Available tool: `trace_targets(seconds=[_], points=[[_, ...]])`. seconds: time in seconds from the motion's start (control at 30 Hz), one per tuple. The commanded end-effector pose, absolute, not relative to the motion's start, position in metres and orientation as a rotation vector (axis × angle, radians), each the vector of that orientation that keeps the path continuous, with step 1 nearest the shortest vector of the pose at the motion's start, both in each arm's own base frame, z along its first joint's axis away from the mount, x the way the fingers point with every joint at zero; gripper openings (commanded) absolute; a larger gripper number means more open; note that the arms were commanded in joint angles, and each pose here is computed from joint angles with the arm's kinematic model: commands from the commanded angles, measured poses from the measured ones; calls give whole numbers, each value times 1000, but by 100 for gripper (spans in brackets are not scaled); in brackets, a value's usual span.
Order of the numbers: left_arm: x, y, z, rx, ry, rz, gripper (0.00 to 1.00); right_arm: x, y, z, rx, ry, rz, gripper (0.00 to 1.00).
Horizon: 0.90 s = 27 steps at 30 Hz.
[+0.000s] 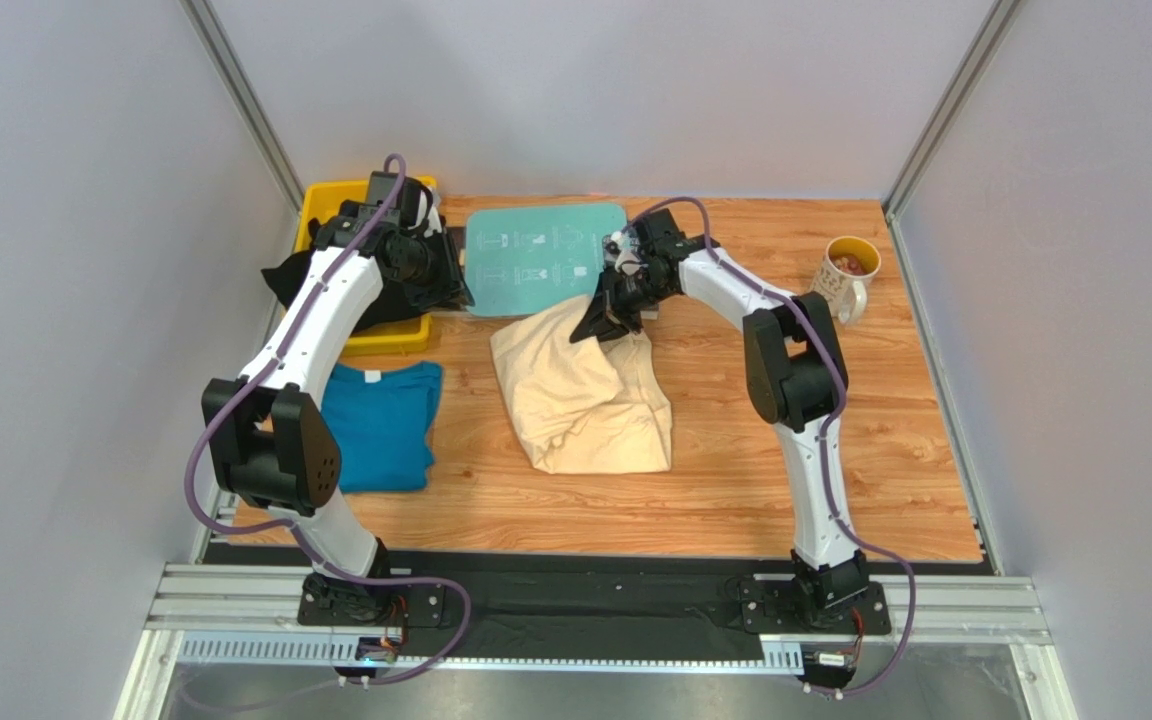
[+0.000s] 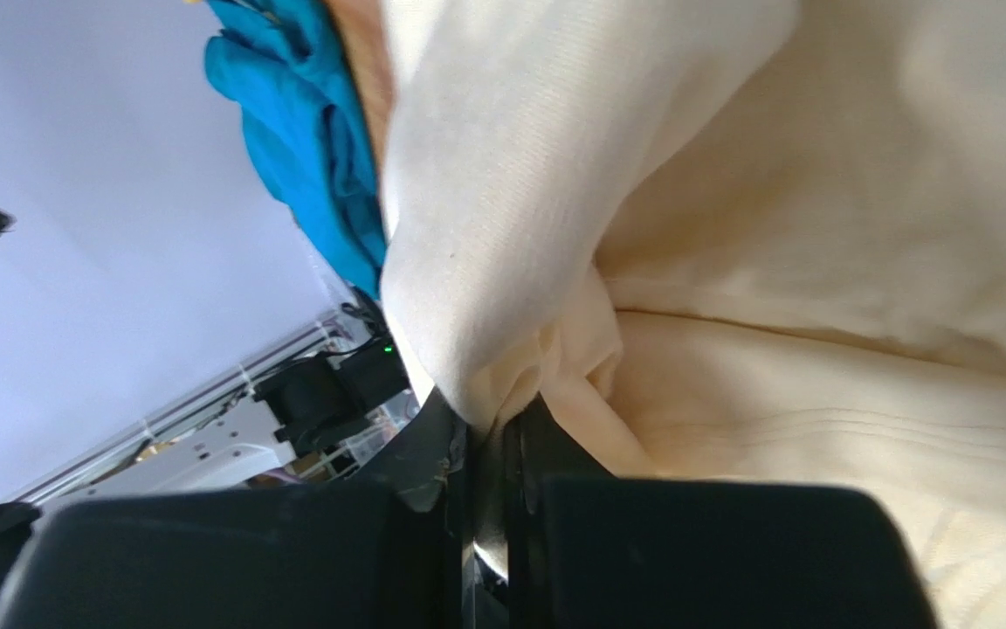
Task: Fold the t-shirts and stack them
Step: Flatten out the tshirt
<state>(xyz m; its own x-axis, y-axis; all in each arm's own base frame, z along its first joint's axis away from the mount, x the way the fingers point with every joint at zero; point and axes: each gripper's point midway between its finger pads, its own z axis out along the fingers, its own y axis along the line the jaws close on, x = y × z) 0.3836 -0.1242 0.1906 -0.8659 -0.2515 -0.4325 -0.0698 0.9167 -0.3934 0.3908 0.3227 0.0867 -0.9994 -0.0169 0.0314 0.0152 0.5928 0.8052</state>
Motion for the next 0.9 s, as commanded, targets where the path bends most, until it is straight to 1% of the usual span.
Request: trace_targets(seconds=[0.0,0.1,0.13,0.27,0.43,0.53,0.63,0.77,0.87], points=[[385,-121,195,-220,2569,-481,35,393,353,179,140,-2739,-1657,0],[389,-116,196,-206,2560,-441,35,388,368,214,227,-2734,-1726,0],[390,-115,195,-203,2560,-429,35,385,369,217,223,-2728,-1705,0],[400,-103,202,-192,2539,-370,35,385,375,247,241,-2665,-1785,0],[421,-64,219,-329,2477,-384,35,384,382,304,356,-2573,-1984,0],[422,-55,217,-373,2476,-401,35,399,364,329,289,-2610,-2062,0],[417,-61,212,-370,2479,-448,35,415,329,358,228,-2698,-2148,0],[411,-66,205,-375,2491,-481,35,435,265,393,80,-2775,-2242,0],[415,-67,214,-362,2468,-486,35,440,231,429,30,-2822,-2342,0]])
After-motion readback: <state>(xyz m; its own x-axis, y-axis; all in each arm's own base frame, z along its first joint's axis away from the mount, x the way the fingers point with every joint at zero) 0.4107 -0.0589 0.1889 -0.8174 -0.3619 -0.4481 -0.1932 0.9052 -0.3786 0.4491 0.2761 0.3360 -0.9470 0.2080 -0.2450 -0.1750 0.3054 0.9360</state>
